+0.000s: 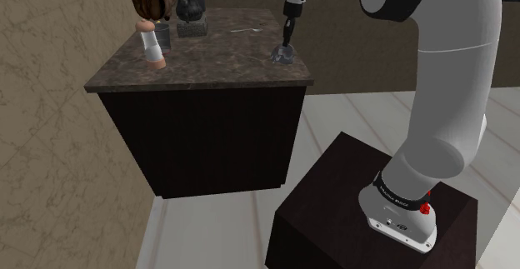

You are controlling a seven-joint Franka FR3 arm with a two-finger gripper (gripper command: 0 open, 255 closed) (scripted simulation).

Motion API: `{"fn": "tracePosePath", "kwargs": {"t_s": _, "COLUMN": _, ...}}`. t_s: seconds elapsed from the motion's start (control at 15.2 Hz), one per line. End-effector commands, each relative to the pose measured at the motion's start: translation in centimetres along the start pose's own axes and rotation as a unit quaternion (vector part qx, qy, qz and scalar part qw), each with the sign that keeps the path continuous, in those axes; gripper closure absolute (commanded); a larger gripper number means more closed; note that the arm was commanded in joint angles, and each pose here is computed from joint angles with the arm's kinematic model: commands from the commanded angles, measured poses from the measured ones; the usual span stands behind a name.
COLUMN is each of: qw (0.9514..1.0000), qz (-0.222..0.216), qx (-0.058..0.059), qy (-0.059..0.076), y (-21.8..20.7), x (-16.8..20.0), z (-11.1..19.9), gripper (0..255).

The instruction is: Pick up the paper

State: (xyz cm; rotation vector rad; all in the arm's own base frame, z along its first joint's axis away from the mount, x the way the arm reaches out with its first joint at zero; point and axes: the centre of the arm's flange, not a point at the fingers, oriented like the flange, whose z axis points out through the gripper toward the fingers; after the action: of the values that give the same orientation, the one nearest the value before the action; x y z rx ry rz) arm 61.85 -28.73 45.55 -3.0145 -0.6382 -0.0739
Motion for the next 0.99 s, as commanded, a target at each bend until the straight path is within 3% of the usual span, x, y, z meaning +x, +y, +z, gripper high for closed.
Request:
{"fn": "tracePosePath", "kwargs": {"t_s": 0.0, "qw": 1.0000, "qz": 0.000, "qx": 0.000, "qy": 0.000, "y": 0.0, "x": 0.0, "z": 0.1, "gripper": 255}}
{"fn": "tracePosePath", "kwargs": {"t_s": 0.46, "qw": 1.0000, "qz": 0.000, "qx": 0.000, "qy": 0.000, "y": 0.0, "x": 0.1, "z": -0.1, "gripper": 255}}
{"fn": "tracePosePath", "kwargs": {"t_s": 0.92, "qw": 1.0000, "qz": 0.000, "qx": 0.000, "qy": 0.000, "y": -0.2, "x": 0.3, "z": -3.8, "gripper": 255}}
